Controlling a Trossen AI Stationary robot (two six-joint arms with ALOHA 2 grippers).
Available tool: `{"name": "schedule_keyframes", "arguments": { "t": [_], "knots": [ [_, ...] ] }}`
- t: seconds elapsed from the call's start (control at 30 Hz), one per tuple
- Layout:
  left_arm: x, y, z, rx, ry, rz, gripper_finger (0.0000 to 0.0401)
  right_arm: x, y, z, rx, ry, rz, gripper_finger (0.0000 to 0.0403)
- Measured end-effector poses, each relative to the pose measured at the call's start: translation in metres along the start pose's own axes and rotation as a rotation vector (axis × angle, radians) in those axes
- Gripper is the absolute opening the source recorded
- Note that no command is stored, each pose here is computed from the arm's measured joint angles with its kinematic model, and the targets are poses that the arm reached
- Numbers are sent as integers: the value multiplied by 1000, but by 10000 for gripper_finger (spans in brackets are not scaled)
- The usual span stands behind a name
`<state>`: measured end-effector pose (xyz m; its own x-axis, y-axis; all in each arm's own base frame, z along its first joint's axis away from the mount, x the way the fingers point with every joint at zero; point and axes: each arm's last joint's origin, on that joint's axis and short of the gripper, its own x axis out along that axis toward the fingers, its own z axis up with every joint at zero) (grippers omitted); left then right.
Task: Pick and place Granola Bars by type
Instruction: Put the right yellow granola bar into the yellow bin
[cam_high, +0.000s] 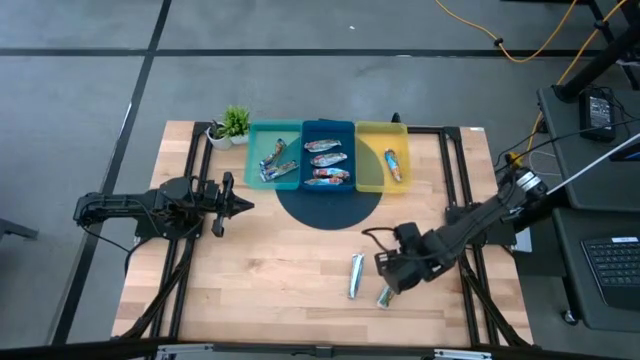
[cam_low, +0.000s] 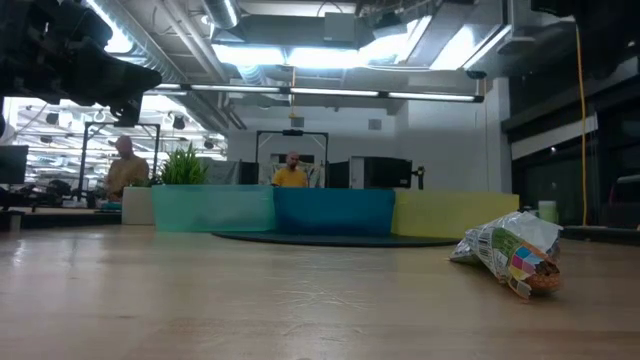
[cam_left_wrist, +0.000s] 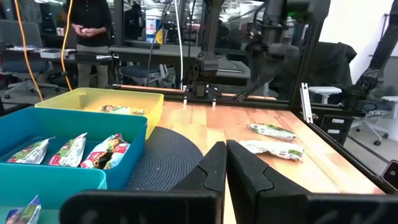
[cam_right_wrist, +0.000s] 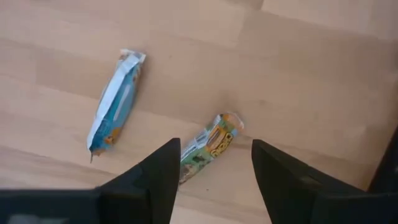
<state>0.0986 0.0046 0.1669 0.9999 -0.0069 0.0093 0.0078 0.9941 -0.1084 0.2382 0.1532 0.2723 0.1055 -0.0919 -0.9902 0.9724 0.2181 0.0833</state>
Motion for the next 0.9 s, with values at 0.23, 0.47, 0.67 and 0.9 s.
{"name": "schedule_keyframes", "arguments": {
  "t": [0.23,0.47,0.67,0.9],
  "knots": [
    [0,0,0,0,0,0,8,18,10,-13,24,-4,-27,200],
    [0,0,0,0,0,0,4,45,22,-25,49,37,-100,200],
    [0,0,0,0,0,0,8,67,34,-34,50,72,-114,219],
    [0,0,0,0,0,0,4,90,39,-44,153,118,-203,314]
  ]
}}
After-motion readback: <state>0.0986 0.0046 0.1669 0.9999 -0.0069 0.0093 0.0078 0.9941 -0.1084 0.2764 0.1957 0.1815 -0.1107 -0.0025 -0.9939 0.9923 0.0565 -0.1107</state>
